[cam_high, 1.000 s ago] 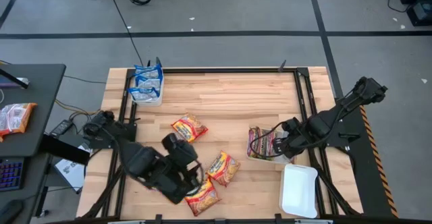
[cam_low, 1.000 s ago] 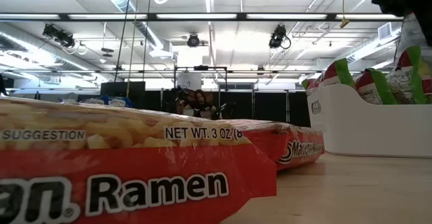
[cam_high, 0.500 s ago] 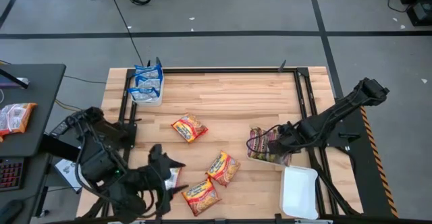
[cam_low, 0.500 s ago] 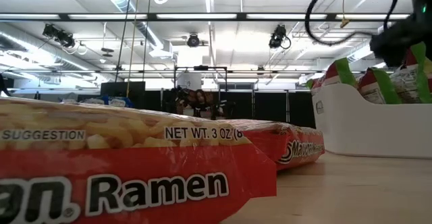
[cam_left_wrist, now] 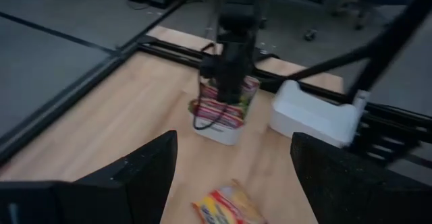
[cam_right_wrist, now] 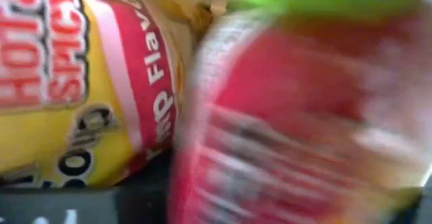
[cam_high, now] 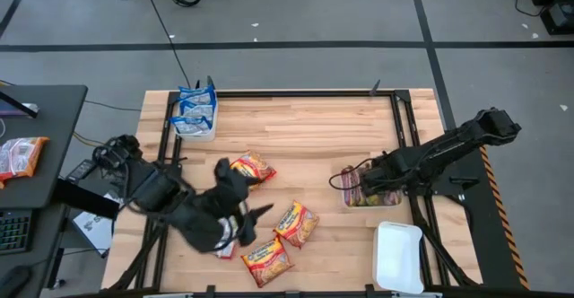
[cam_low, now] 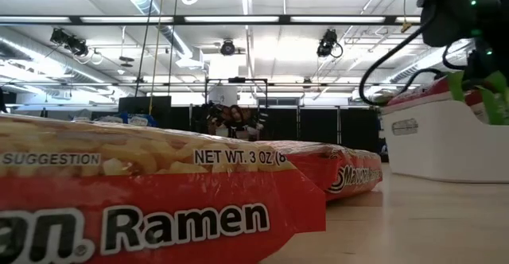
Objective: Sort Maruchan noodles
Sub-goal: Put the green noodle pack into the middle right white bin, then put the orange noodle pack into the bottom white bin
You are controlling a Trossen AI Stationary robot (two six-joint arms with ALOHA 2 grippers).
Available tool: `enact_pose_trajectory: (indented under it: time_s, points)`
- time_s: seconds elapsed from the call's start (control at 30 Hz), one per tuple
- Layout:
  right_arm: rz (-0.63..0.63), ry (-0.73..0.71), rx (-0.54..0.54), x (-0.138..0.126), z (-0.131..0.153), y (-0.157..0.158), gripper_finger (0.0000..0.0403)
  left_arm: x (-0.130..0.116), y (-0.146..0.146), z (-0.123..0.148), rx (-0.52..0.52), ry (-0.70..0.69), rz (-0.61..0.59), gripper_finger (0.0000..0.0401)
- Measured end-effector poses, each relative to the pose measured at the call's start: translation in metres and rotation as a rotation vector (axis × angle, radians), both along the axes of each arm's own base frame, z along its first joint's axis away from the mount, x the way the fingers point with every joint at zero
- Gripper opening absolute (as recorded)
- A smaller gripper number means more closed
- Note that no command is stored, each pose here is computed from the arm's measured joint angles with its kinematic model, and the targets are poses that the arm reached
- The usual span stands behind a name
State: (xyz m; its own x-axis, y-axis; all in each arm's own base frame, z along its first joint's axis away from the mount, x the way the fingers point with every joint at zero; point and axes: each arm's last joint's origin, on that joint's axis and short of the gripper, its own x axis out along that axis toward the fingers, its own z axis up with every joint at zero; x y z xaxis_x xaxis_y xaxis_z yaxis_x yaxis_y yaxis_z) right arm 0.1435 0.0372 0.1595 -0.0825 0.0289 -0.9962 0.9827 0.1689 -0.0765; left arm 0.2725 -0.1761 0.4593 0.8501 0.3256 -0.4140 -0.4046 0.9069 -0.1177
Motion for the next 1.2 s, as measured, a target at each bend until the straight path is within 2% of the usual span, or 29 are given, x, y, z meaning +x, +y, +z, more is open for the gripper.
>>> enact_pose_trajectory:
  time_s: [0.2,0.33,0.47,0.57,0.63,0.77,0.9,1.1,1.2]
  points:
    - [0.002,-0.031,-0.158,0.004,0.0,-0.018,0.0207,0.013,0.021,-0.001,0.014,0.025,0.04,0.029]
    - [0.007,-0.032,-0.176,0.005,0.001,-0.027,0.0214,0.016,0.027,-0.001,0.015,0.039,0.038,0.029]
    - [0.056,-0.021,-0.18,0.009,0.011,-0.029,0.0223,0.009,0.033,0.006,0.011,0.026,0.042,0.029]
    - [0.091,-0.013,-0.218,0.013,0.029,-0.029,0.0227,-0.007,0.033,0.01,-0.005,0.039,0.034,0.029]
    - [0.11,0.014,-0.266,0.015,0.045,-0.029,0.0228,-0.019,0.034,0.007,-0.022,0.073,0.077,0.029]
    - [0.146,0.109,-0.343,0.015,0.075,-0.03,0.0229,-0.045,0.03,-0.008,-0.04,0.199,0.158,0.029]
    - [0.245,0.146,-0.353,0.018,0.099,-0.029,0.0229,-0.045,0.015,-0.028,-0.062,0.253,0.131,0.029]
    - [0.368,0.041,-0.367,0.035,0.129,-0.018,0.0228,-0.05,0.0,-0.072,-0.108,0.342,0.157,0.029]
    - [0.42,-0.087,-0.378,0.053,0.149,-0.003,0.022,-0.048,-0.006,-0.095,-0.194,0.339,0.125,0.029]
